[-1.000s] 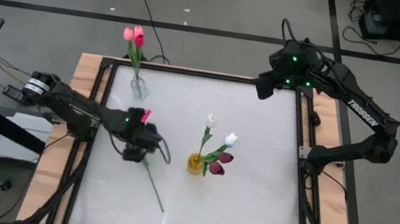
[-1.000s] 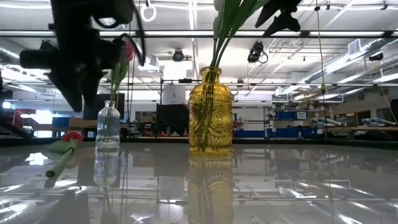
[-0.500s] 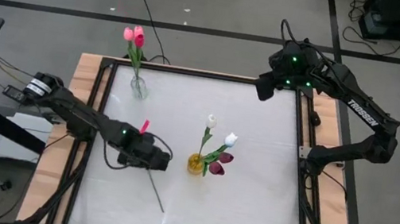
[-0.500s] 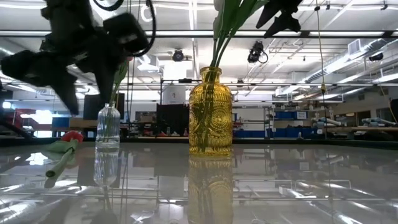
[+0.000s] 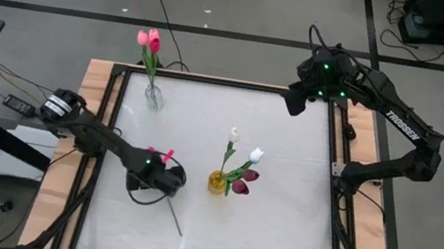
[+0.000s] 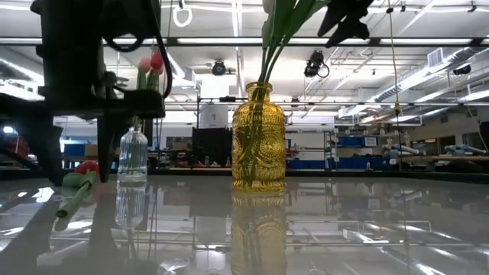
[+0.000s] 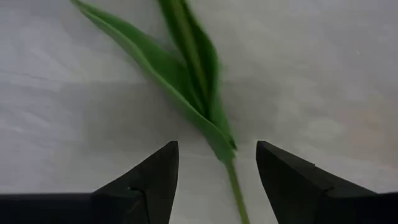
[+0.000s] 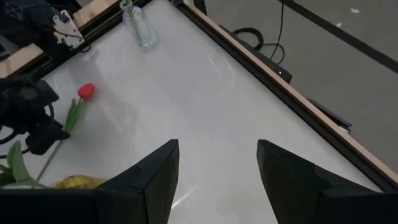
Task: Sort flowers into vase by color
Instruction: Put the red tulip into the transparent flower vase
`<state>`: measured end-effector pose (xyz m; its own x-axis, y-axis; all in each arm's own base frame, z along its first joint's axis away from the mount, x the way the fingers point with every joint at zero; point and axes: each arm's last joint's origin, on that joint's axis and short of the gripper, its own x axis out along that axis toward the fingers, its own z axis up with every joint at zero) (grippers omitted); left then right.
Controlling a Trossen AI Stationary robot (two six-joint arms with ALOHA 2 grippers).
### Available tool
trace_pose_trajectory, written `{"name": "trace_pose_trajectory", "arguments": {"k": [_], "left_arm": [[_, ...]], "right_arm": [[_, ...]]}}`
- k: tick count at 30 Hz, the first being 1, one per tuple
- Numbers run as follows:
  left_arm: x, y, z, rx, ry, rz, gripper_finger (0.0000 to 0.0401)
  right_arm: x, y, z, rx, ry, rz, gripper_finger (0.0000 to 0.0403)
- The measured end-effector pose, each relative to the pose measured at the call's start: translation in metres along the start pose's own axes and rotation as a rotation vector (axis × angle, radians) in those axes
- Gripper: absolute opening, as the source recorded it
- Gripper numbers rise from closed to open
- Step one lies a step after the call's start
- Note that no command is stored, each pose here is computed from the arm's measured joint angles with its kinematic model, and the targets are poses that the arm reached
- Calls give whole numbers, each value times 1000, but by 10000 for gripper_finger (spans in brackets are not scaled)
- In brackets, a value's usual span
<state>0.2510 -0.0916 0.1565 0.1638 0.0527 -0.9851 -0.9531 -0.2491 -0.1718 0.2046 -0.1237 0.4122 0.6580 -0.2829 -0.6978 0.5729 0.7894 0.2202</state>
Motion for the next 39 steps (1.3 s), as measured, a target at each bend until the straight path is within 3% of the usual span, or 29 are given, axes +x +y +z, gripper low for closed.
{"name": "trace_pose_trajectory", "arguments": {"k": [7, 21, 29, 35, 39], "left_arm": [[12, -2, 0, -35, -18, 52, 201], [14, -5, 9, -46, -43, 59, 14], [-1, -1, 11, -16, -132, -16, 8], [-39, 3, 26, 25, -254, -182, 8], [-71, 6, 45, 154, -395, -330, 9]], "right_arm": [[0, -1, -3, -23, 33, -5, 224], [0, -1, -3, -31, 30, -6, 224], [0, -1, -3, -24, 35, -8, 224], [0, -1, -3, -22, 35, -7, 224], [0, -1, -3, -19, 36, -7, 224]]}}
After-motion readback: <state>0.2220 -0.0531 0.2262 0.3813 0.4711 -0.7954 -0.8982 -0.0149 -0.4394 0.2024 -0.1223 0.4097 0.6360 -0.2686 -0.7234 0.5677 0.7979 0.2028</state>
